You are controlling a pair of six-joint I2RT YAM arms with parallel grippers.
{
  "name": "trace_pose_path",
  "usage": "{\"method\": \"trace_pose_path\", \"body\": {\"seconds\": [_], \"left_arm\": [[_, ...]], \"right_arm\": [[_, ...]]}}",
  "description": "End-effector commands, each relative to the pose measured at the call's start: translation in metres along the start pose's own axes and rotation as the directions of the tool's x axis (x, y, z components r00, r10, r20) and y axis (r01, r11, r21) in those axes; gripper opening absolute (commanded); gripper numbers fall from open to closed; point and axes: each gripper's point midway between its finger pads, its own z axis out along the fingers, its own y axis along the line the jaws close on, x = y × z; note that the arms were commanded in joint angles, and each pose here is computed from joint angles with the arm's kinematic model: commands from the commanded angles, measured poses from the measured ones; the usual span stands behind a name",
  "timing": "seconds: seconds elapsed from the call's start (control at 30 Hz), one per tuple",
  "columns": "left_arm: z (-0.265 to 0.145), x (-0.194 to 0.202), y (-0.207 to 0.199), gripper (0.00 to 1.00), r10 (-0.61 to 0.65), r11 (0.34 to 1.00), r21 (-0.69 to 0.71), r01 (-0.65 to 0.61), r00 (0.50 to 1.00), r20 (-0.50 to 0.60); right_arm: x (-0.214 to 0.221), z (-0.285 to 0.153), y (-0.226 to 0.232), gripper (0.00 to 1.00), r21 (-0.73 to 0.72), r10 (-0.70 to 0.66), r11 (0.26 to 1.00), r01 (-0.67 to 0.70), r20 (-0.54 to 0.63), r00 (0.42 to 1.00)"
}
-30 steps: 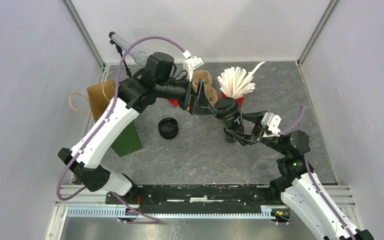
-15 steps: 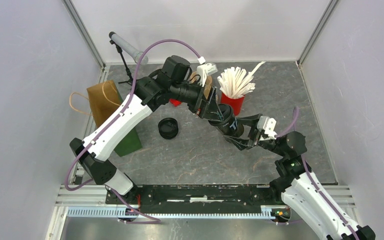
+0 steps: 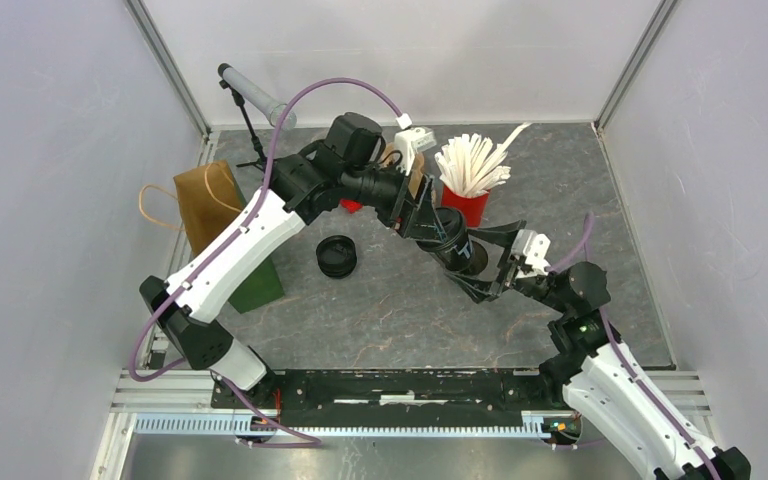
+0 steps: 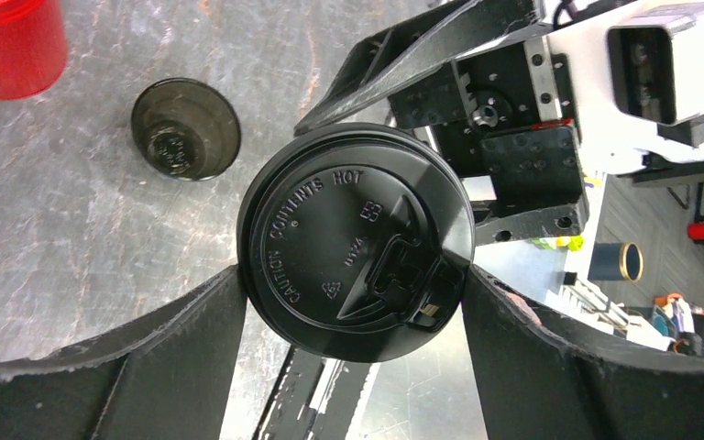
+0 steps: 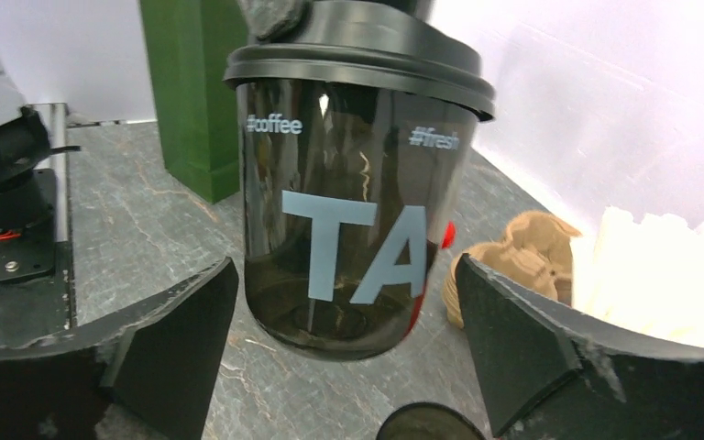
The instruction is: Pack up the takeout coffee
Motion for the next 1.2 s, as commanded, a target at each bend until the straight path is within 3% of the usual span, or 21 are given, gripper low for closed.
{"method": "trace_pose_path", "body": {"seconds": [0.0,0.2,0.37,0.53,0.63,0.9,1.17], "left_arm": [[-0.012,-0.008,0.014,0.66,0.094,0.988,-0.127,-0.085,0.994,0.06],[-0.026,-0.001,0.062,0.62,0.09,0.919,-0.39,-0.063,0.995,0.051],[-0.037,0.012,0.123,0.61,0.054,0.761,-0.648,-0.03,0.998,0.017],[-0.032,0.012,0.176,0.61,0.042,0.593,-0.804,-0.039,0.999,-0.018],[-0.021,0.014,0.204,0.61,0.02,0.531,-0.846,-0.046,0.999,-0.042],[0.007,0.037,0.26,0.6,-0.072,0.466,-0.883,-0.062,0.992,-0.108],[0.021,0.045,0.279,0.62,-0.135,0.556,-0.83,0.044,0.99,-0.039]], "right_arm": [[0.01,-0.006,-0.019,0.98,0.122,-0.012,0.992,0.017,-0.04,0.999],[0.04,-0.027,-0.044,0.98,0.315,0.042,0.949,0.012,-0.165,0.985],[0.045,-0.041,-0.052,0.98,0.395,0.091,0.919,0.002,-0.216,0.972],[0.019,-0.044,-0.048,0.98,0.393,0.083,0.919,-0.008,-0.173,0.981],[-0.001,-0.046,-0.047,0.97,0.393,0.061,0.92,-0.001,-0.14,0.988],[-0.024,-0.062,-0.056,0.97,0.454,-0.011,0.887,0.083,-0.16,0.987],[-0.014,-0.064,-0.056,0.97,0.449,-0.007,0.888,0.102,-0.208,0.978]]}}
